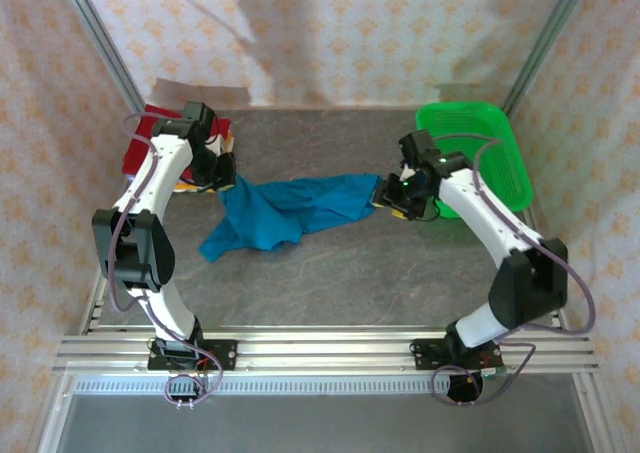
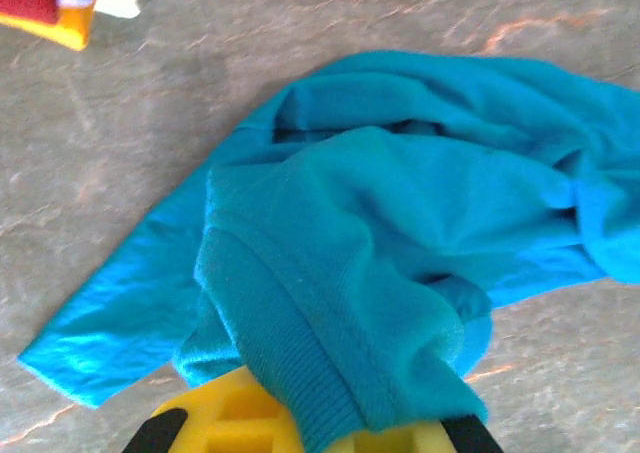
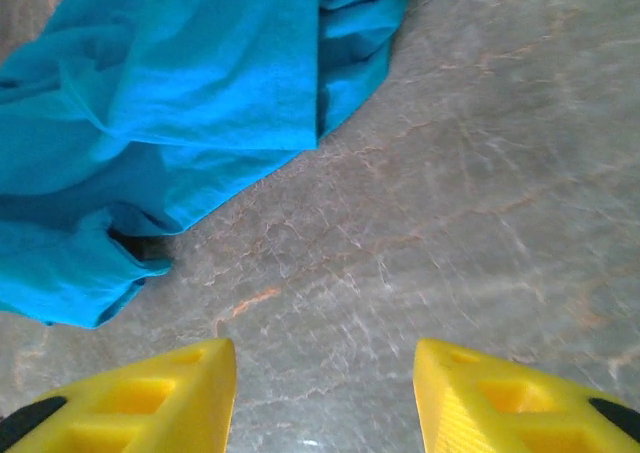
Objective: Fold and stack the t-shirts
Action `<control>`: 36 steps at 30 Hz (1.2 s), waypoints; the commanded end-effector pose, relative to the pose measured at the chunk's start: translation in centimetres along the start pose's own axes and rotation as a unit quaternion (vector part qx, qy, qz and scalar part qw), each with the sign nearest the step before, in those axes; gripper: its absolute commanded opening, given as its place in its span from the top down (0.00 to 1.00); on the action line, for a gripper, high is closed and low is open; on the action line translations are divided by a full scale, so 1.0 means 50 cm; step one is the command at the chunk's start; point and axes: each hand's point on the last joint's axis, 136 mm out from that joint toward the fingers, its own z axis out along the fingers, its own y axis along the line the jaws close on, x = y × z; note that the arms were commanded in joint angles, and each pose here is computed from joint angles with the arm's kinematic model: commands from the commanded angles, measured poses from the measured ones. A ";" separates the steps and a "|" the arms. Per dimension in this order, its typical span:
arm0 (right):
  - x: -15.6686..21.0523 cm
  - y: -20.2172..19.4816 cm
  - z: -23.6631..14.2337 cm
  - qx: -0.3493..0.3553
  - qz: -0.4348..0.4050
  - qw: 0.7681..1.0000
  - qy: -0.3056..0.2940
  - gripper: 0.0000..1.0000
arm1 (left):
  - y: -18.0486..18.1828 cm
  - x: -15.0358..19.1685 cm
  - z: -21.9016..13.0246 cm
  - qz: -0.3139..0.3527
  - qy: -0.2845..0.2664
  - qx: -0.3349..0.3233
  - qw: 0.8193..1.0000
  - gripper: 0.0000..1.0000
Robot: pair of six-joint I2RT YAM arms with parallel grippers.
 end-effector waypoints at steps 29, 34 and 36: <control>-0.021 0.041 0.269 0.055 -0.021 0.996 0.068 0.63 | 0.079 0.124 0.067 -0.056 0.037 0.004 0.998 0.47; -0.036 0.037 0.267 0.075 -0.036 0.995 0.061 0.67 | 0.082 0.149 0.080 -0.064 0.042 0.009 0.997 0.47; -0.038 0.026 0.260 0.095 -0.042 0.993 0.058 0.66 | 0.081 0.157 0.086 -0.063 0.045 0.008 0.997 0.47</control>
